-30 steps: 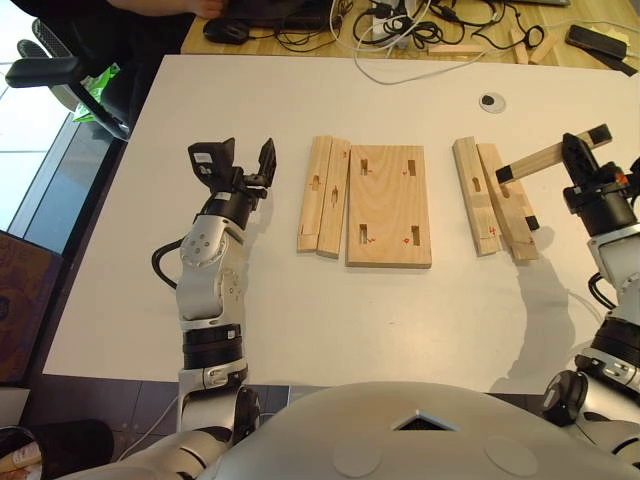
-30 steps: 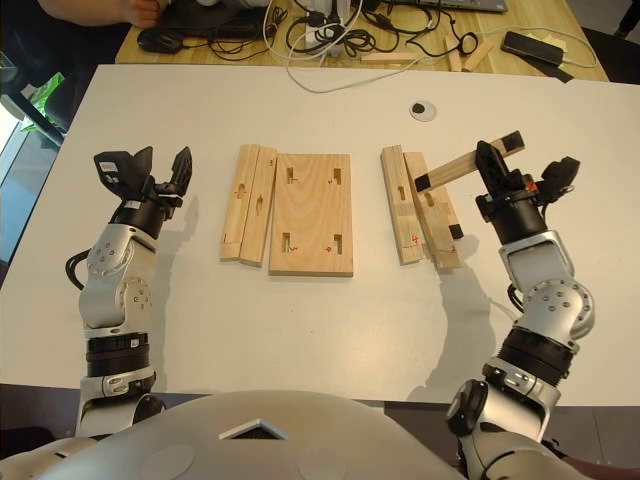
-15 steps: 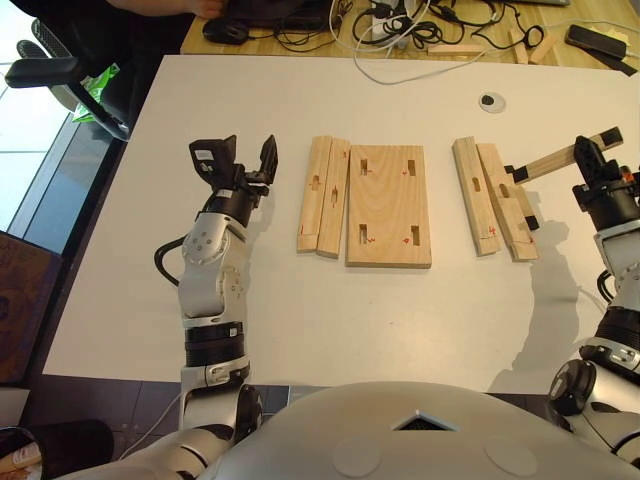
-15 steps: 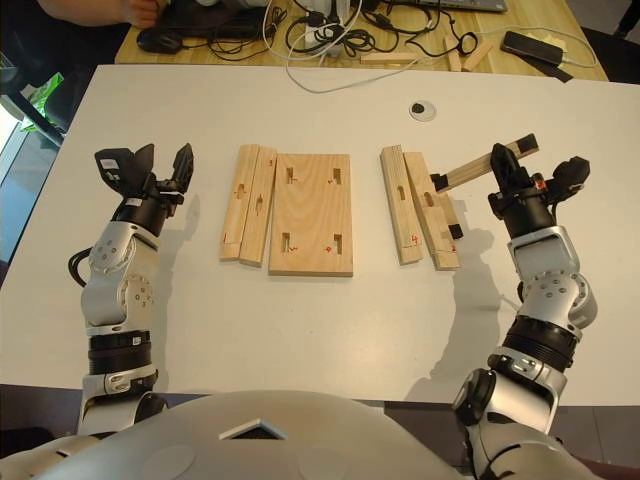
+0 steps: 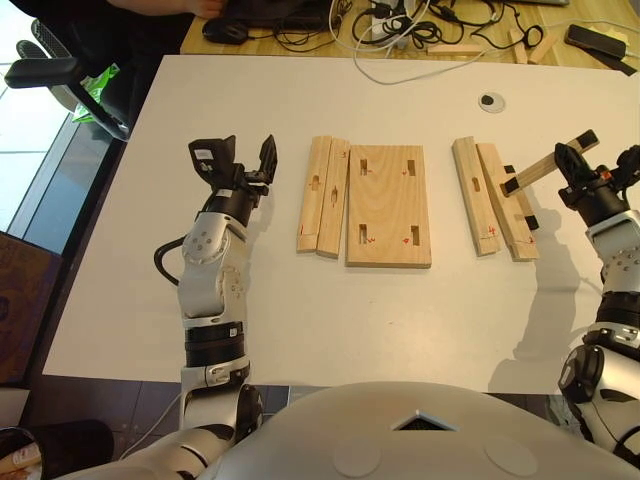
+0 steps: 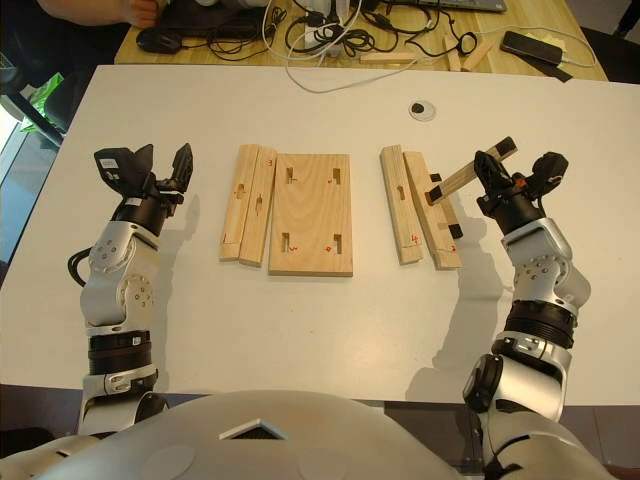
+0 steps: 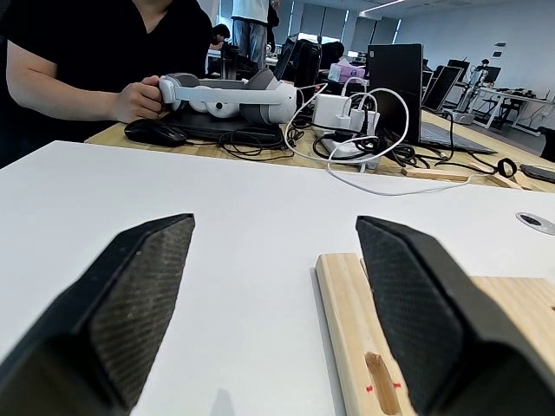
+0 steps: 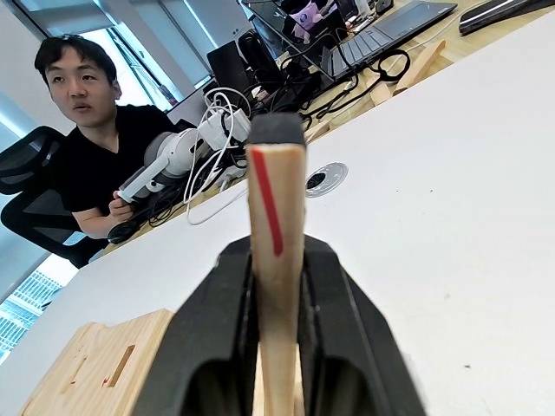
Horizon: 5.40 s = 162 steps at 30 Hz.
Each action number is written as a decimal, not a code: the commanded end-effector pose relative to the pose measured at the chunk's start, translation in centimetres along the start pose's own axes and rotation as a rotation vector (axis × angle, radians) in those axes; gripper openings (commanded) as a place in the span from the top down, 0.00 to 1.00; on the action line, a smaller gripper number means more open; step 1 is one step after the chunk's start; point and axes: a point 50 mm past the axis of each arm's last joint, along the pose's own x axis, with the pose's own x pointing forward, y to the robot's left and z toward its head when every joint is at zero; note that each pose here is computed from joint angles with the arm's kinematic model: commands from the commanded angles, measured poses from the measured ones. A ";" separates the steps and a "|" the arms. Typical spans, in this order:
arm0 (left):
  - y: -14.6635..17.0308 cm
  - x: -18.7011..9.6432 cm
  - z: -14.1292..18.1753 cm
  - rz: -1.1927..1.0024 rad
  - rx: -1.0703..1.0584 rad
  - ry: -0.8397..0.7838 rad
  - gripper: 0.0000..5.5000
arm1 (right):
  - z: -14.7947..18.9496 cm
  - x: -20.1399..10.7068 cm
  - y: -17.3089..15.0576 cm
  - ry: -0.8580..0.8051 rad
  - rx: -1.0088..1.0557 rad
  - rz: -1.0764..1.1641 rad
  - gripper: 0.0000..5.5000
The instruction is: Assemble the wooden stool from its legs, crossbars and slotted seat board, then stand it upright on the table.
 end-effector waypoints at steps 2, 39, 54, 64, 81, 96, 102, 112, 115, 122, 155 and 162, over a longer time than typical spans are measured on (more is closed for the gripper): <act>-0.1 0.2 0.4 -0.003 0.001 -0.003 0.38 | -0.3 0.7 0.3 0.052 -0.053 0.028 0.93; -0.5 0.5 0.2 -0.012 -0.007 -0.008 0.38 | -1.9 0.3 0.6 0.113 -0.273 0.059 0.93; -0.3 1.1 0.4 -0.021 0.007 -0.019 0.38 | -6.4 -0.5 0.2 0.236 -0.482 0.060 0.93; -0.1 1.2 0.1 -0.013 -0.004 -0.015 0.38 | -2.9 0.5 2.2 0.074 -0.430 0.086 0.76; -0.7 1.6 0.0 -0.022 -0.037 -0.033 0.38 | 11.5 6.7 12.7 -0.209 -0.659 0.266 0.53; -1.5 2.0 0.2 -0.036 -0.048 -0.042 0.38 | 2.9 6.9 8.2 0.007 -0.478 0.011 0.53; -1.4 2.1 0.1 -0.033 -0.053 -0.040 0.38 | 8.2 5.1 15.1 -0.331 -0.718 0.238 0.53; -1.4 1.9 0.1 -0.024 -0.051 -0.043 0.38 | 1.9 3.8 14.7 0.179 -0.518 0.350 0.53; -1.3 1.8 0.2 -0.024 -0.049 -0.042 0.38 | 0.9 4.1 10.8 0.295 -0.497 0.077 0.53; -1.3 1.8 0.2 -0.024 -0.043 -0.043 0.38 | 3.0 4.7 5.5 0.188 -0.403 -0.384 0.53; -2.0 2.1 0.2 -0.030 -0.055 -0.053 0.38 | -1.7 7.0 2.1 0.713 -0.516 -0.269 0.60; -2.0 2.1 0.2 -0.031 -0.058 -0.050 0.38 | -2.2 6.7 2.1 0.745 -0.519 -0.220 0.82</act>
